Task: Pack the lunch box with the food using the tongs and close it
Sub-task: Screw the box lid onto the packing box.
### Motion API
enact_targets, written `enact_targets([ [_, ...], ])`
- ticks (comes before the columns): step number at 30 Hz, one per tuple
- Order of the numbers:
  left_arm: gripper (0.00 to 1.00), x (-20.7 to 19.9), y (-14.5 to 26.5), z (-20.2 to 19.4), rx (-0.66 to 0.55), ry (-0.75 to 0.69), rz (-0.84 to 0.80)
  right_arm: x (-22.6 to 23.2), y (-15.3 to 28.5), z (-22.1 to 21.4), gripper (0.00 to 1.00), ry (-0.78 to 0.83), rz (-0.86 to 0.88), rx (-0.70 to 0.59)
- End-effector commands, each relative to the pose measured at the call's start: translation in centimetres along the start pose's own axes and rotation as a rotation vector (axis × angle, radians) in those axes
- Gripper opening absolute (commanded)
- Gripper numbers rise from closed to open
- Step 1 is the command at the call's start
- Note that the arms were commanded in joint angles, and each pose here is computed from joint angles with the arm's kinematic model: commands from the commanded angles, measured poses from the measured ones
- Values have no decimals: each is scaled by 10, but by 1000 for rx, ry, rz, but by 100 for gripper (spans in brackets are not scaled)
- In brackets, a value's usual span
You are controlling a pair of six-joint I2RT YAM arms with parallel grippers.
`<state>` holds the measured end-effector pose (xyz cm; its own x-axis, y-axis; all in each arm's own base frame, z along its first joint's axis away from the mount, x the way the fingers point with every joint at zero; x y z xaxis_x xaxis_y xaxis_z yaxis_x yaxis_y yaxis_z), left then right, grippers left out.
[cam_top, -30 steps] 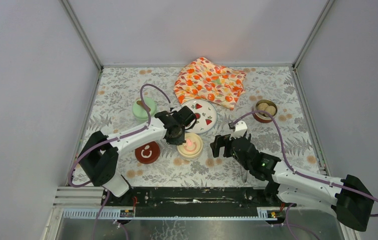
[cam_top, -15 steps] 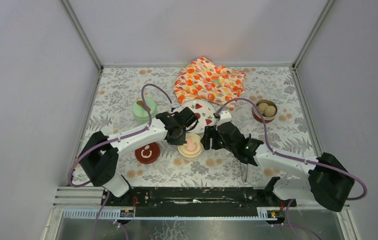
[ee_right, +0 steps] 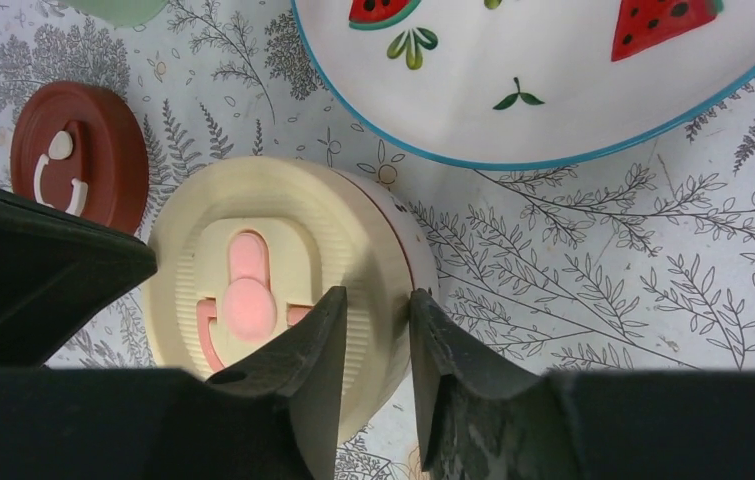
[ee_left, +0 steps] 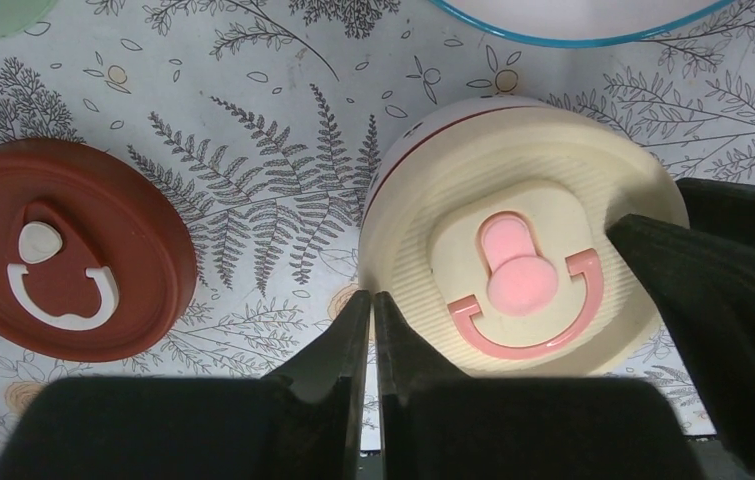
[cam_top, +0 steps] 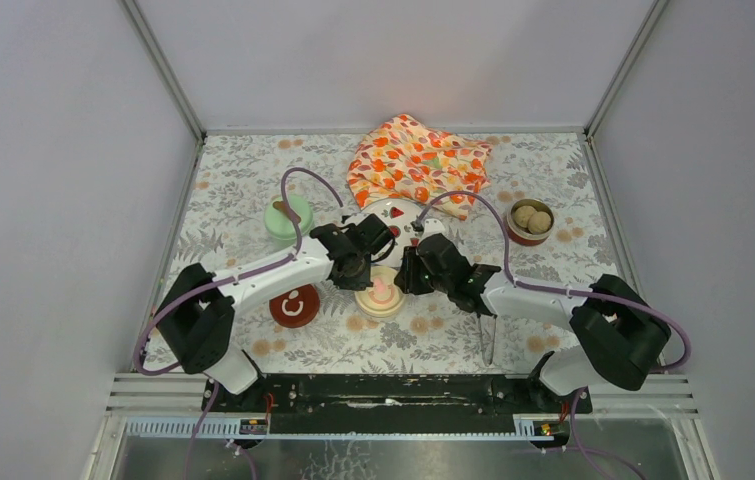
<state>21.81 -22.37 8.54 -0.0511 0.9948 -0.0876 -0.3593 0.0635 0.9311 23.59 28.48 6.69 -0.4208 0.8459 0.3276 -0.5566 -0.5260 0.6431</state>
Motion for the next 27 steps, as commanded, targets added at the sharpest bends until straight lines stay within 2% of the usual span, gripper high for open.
enact_targets([
  [1, 11, -19, 12, 7, -32, 24, -77, -22, -3, -39, 30, 10, -72, 136],
  [9, 12, -16, 25, 13, -52, 26, -66, -24, -2, -38, 25, 21, -82, 133],
  [13, 13, -2, 11, 1, -26, 28, -10, -25, -3, -39, 25, 25, -88, 136],
  [19, 13, 19, -30, -36, 88, -3, 71, -24, -3, -37, 24, 31, -86, 133],
  [27, 13, 24, -40, -38, 89, 10, 78, -14, 6, -27, 25, 39, -35, 102],
])
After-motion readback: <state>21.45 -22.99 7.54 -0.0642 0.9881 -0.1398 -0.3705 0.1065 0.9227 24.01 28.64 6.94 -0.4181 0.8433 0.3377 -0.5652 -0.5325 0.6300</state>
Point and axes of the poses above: each gripper's point midway between its finger pads, its own y axis back along the fingers, its own x axis along the line the jaws close on, z = x × y, the point moved 1 cm from there along y, back along the fingers, and after that the axes turned 6 degrees about y, right-handed, at the moved point
